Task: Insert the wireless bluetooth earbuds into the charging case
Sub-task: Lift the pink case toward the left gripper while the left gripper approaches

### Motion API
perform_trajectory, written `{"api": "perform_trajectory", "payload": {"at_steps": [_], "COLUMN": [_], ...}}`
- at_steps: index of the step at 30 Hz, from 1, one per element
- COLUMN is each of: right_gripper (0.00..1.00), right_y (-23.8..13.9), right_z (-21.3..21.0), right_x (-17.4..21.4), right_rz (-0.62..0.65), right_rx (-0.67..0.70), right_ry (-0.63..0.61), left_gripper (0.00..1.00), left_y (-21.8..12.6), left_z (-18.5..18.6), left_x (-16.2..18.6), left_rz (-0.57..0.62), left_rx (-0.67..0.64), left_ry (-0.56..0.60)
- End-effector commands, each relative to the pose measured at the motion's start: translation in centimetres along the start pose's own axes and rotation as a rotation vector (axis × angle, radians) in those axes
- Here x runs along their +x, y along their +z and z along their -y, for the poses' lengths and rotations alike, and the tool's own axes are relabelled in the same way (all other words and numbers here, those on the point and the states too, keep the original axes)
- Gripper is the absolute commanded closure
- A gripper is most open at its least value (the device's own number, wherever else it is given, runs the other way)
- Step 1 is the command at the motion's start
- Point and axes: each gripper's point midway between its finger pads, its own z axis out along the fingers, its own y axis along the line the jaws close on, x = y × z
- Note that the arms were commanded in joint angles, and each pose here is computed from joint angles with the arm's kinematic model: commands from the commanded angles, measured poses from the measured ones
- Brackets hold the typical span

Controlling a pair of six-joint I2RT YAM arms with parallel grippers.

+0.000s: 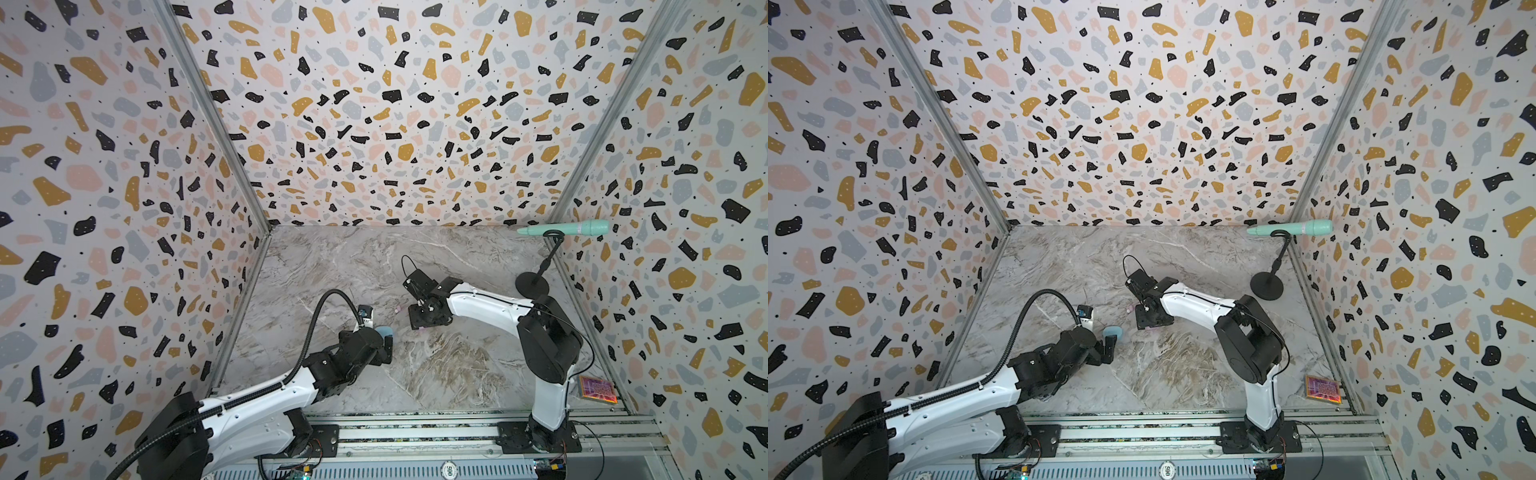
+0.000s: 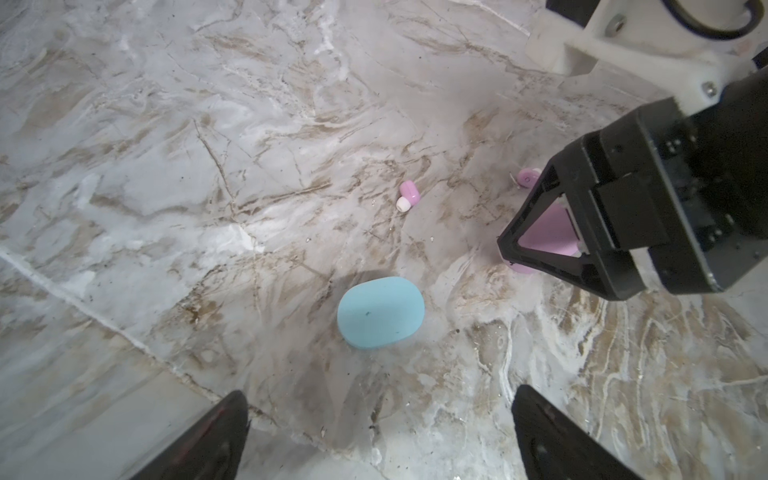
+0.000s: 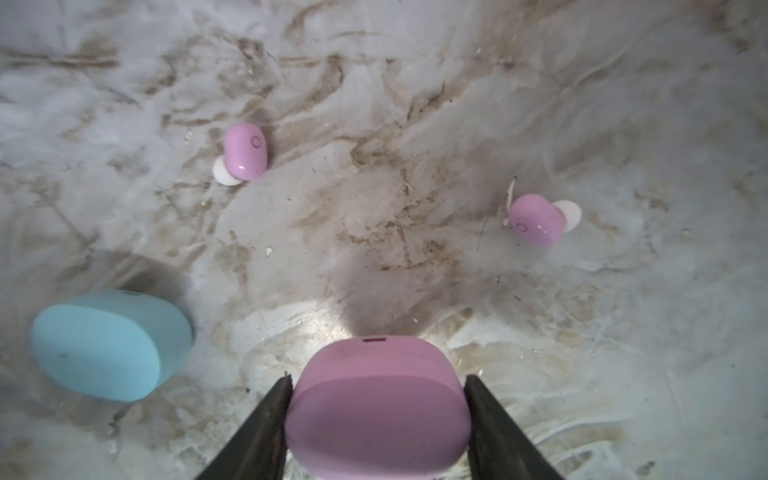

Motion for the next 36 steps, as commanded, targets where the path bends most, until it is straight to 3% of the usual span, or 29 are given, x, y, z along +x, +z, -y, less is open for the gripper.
{"api": "perform_trajectory", "payload": {"at_steps": [1,6,12,18,24,30,36], "right_gripper": [1.00,1.00,1.00,1.00,1.00,1.00,1.00], "right_y": [-2.7,-5.2,-8.7,-11.8,-14.1,-15.9,-17.0], "right_z": [-0.4,-0.7,-0.5,-0.5,0.0,-1.0,-2.8], "right_x": [-0.9,-0.9,-0.7,0.1,1.2,2.5,4.1], "right_rz": [0.066,0.122,0.208,0.268,0.322,0.360,0.370], "right_rx": [-0.056,-0.122,-0.206,-0.290,-0.343,-0.470,-0.629], "right_ry": [0.018,-0.008,-0.013,-0.030,-0.044,-0.075,-0.137], "left_gripper": [0.00,0.00,0.00,0.00,0.00,0.00,0.00], "left_y": [-1.1,-2.9,-5.5,-7.2,-6.0,-6.2,-6.4], "left_z": [1.7,4.2,5.6,6.2,8.1,9.7,10.5], "left_x": [-2.6,-4.5,-7.4,-9.4,-7.2,-6.0,-4.2], "left_rz": [0.078,0.141,0.244,0.436,0.426,0.470,0.483], "left_rx": [0.074,0.221,0.259,0.276,0.324,0.381,0.444], "left_ry": [-0.005,0.023,0.253,0.466,0.784,0.937,0.996]}}
